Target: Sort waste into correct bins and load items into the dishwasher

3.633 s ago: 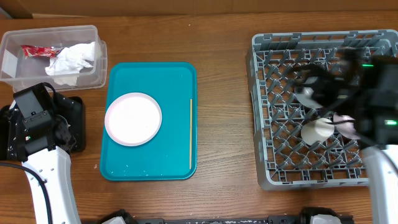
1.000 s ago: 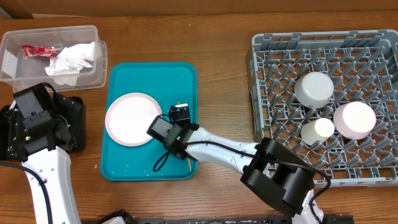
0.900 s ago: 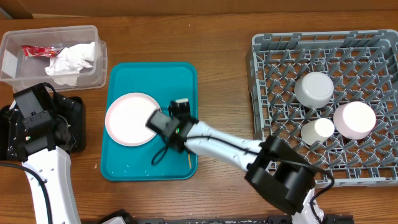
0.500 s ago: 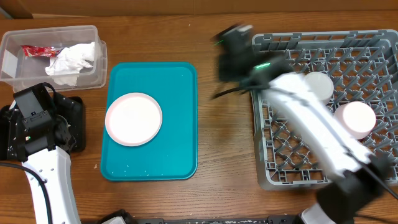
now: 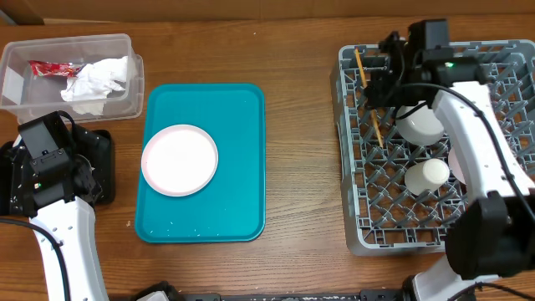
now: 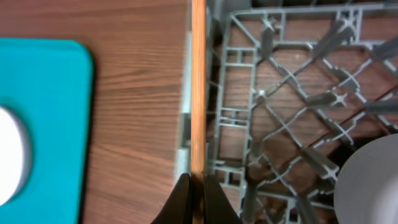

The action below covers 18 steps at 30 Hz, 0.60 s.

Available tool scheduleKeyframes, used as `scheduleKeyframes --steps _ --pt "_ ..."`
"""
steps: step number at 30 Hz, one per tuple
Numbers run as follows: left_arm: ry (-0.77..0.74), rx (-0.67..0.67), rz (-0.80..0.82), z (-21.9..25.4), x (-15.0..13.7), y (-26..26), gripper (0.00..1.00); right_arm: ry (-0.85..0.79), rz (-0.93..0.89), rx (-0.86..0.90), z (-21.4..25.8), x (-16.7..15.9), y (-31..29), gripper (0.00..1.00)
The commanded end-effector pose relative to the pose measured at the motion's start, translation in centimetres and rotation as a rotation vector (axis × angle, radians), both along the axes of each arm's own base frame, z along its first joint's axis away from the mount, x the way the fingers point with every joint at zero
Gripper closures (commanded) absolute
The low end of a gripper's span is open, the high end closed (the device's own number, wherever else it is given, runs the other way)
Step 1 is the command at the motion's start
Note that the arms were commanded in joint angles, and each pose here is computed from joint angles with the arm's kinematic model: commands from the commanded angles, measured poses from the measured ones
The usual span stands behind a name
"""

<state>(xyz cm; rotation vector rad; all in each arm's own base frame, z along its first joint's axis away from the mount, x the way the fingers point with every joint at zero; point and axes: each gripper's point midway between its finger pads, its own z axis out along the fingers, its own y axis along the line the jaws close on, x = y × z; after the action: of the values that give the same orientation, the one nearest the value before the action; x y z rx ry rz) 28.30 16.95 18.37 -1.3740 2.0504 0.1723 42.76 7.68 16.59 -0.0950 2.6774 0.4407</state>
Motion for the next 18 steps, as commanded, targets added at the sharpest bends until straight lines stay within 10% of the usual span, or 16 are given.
scheduleKeyframes --steps 1,7,18 --pt "-0.015 -0.003 0.018 0.4 0.0 0.3 0.00 0.052 -0.060 -0.052 -3.0 0.2 -1.0 0.96" --pt "-0.014 -0.002 0.018 0.4 0.0 0.3 0.00 0.073 -0.083 -0.041 -3.4 0.1 -0.9 0.26" --pt "-0.014 -0.002 0.018 0.4 0.0 0.3 0.00 0.005 -0.055 0.111 2.5 -2.0 4.2 0.26"
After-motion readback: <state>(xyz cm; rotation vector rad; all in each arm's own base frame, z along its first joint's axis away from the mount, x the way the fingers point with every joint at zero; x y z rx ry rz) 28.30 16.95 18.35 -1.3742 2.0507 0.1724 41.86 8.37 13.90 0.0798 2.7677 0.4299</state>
